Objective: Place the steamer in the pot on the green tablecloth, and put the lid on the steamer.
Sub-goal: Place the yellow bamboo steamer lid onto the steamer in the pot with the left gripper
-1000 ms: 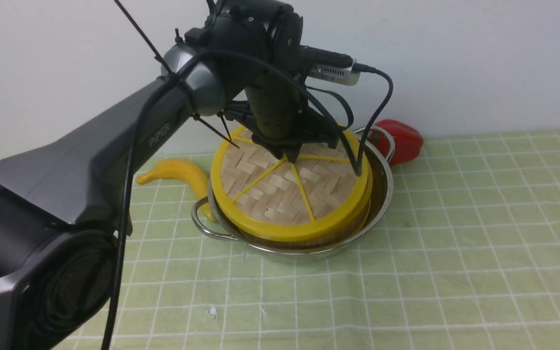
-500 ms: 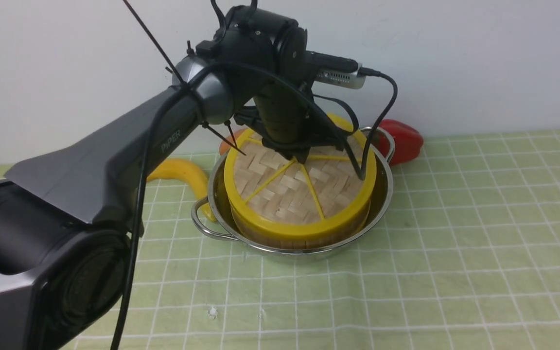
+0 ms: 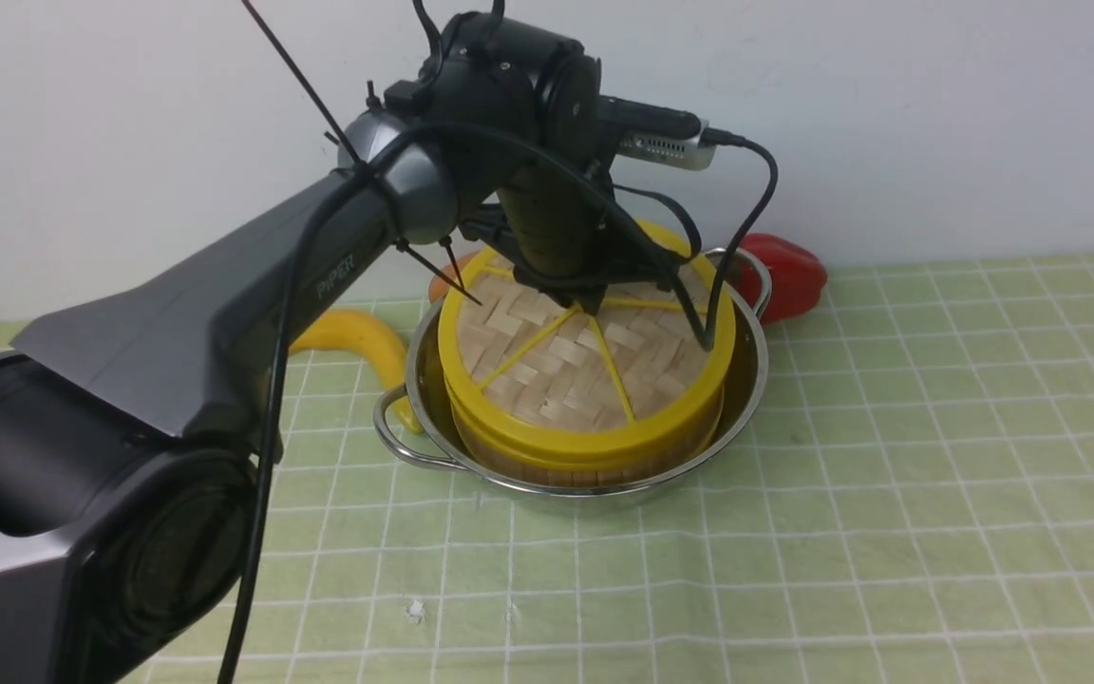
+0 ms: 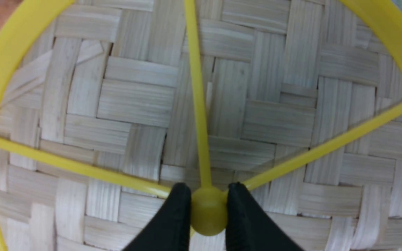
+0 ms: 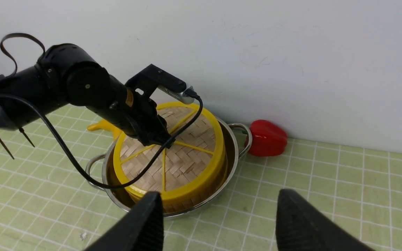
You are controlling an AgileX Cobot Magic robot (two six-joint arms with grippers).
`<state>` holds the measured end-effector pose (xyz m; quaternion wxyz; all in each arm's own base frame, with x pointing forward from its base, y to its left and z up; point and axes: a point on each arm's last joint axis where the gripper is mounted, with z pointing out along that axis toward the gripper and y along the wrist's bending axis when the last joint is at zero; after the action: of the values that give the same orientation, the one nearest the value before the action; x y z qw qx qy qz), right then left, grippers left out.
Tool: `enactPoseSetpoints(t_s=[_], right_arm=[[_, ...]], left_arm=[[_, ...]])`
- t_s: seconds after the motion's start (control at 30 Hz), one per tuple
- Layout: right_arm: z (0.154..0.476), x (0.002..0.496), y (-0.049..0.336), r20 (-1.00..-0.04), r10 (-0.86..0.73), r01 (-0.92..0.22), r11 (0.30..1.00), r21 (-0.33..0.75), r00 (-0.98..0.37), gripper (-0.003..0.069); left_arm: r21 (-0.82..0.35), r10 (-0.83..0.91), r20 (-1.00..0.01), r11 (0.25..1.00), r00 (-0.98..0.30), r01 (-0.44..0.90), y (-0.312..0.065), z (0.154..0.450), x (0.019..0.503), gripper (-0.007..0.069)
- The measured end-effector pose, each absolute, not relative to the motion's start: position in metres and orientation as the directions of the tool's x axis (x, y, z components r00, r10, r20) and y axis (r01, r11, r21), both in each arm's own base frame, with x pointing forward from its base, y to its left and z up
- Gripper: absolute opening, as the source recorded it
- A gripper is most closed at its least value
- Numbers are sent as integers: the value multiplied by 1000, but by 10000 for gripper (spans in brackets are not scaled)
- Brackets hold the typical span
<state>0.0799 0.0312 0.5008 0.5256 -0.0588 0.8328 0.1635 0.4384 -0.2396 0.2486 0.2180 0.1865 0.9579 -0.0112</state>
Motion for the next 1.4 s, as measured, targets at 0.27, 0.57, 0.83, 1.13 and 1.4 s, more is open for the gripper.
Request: enactPoseSetpoints(t_s=[0.27, 0.57, 0.83, 1.13, 1.4], right_arm=[[501, 80, 31, -895, 74, -270, 940, 211, -441, 430], [501, 80, 31, -895, 74, -270, 940, 211, -441, 430], [501, 80, 31, -895, 74, -270, 940, 211, -441, 430], [501, 80, 31, -895, 74, -270, 940, 211, -441, 430], [501, 80, 31, -895, 74, -270, 940, 211, -441, 430]], left_arm=[[73, 342, -401, 937, -850, 342, -240, 236, 442, 117], [73, 342, -401, 937, -850, 343, -240, 235, 442, 117], [73, 342, -402, 937, -849, 343, -240, 236, 442, 117], [71, 338, -405, 938, -850, 339, -240, 242, 442, 117], [79, 336, -429, 938, -838, 336, -241, 247, 446, 117]])
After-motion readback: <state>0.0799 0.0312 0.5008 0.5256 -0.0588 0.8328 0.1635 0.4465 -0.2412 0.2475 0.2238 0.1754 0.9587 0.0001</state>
